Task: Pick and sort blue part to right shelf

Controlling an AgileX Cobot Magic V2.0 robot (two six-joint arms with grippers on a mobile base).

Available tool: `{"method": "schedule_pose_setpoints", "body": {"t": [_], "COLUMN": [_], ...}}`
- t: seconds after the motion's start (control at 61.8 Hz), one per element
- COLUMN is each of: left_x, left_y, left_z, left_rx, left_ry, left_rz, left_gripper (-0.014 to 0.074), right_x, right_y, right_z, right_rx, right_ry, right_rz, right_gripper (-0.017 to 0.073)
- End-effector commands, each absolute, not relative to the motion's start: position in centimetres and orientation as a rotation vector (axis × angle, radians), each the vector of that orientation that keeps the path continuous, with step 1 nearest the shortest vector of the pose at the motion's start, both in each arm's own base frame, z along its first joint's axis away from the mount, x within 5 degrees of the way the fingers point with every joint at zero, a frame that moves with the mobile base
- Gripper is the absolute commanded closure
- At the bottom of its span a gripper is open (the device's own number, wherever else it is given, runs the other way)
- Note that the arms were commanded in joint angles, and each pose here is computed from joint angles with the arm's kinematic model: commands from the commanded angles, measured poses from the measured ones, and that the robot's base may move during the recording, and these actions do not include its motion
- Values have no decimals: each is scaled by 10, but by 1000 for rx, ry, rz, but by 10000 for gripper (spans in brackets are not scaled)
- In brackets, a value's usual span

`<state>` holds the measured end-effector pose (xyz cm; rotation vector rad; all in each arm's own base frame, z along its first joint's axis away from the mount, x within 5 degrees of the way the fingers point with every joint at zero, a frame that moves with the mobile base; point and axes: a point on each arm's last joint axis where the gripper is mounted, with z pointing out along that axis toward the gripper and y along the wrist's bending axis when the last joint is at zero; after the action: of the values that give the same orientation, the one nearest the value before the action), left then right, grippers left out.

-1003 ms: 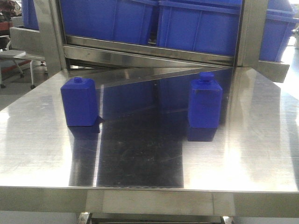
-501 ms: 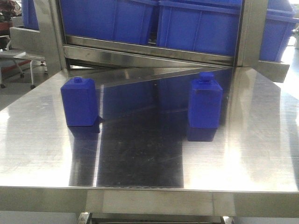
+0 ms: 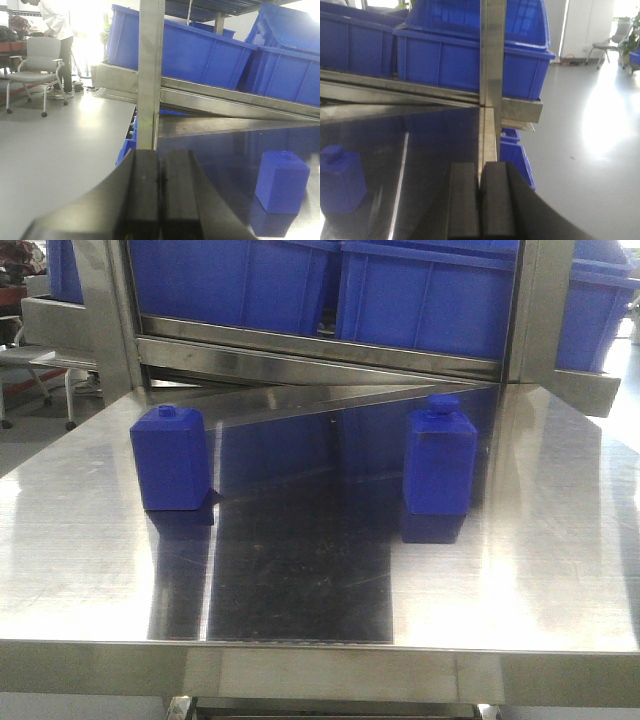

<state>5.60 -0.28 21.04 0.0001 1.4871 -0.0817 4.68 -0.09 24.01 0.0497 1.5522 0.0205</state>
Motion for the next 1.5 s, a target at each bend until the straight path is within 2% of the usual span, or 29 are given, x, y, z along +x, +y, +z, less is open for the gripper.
{"method": "schedule_pose_setpoints", "body": {"t": [0.0, 0.485, 0.712, 0.97, 1.051, 1.181, 1.229, 1.31, 1.391, 1.488], "left_x": [54, 54, 54, 54, 54, 54, 54, 54, 54, 54], "left_y": [-2, -2, -2, -2, -2, -2, -2, -2, -2, -2], "left_z": [213, 213, 213, 213, 213, 213, 213, 213, 213, 213], "left_rx": [-10, -10, -10, -10, -10, -10, -10, -10, -10, -10], "left_ry": [1394, 1394, 1394, 1394, 1394, 1394, 1394, 1394, 1394, 1394], "left_rz": [-96, -96, -96, -96, -96, -96, -96, -96, -96, -96], "left_gripper": [470, 470, 470, 470, 470, 470, 470, 470, 470, 470], "right_x": [44, 96, 124, 160, 174, 197, 205, 216, 225, 238], "right_y": [-1, -3, -1, 16, 25, 42, 48, 58, 67, 81], "right_z": [266, 306, 311, 311, 311, 312, 314, 313, 313, 311], "right_rx": [48, 71, 198, 119, 82, 27, 58, 131, 190, 167], "right_ry": [1501, 1765, 1928, 2202, 2269, 2347, 2376, 2444, 2528, 2636], "right_rz": [9, 8, 91, 65, 64, 72, 90, 109, 95, 35], "right_gripper": [504, 504, 504, 488, 419, 171, 78, -27, -59, -53]}}
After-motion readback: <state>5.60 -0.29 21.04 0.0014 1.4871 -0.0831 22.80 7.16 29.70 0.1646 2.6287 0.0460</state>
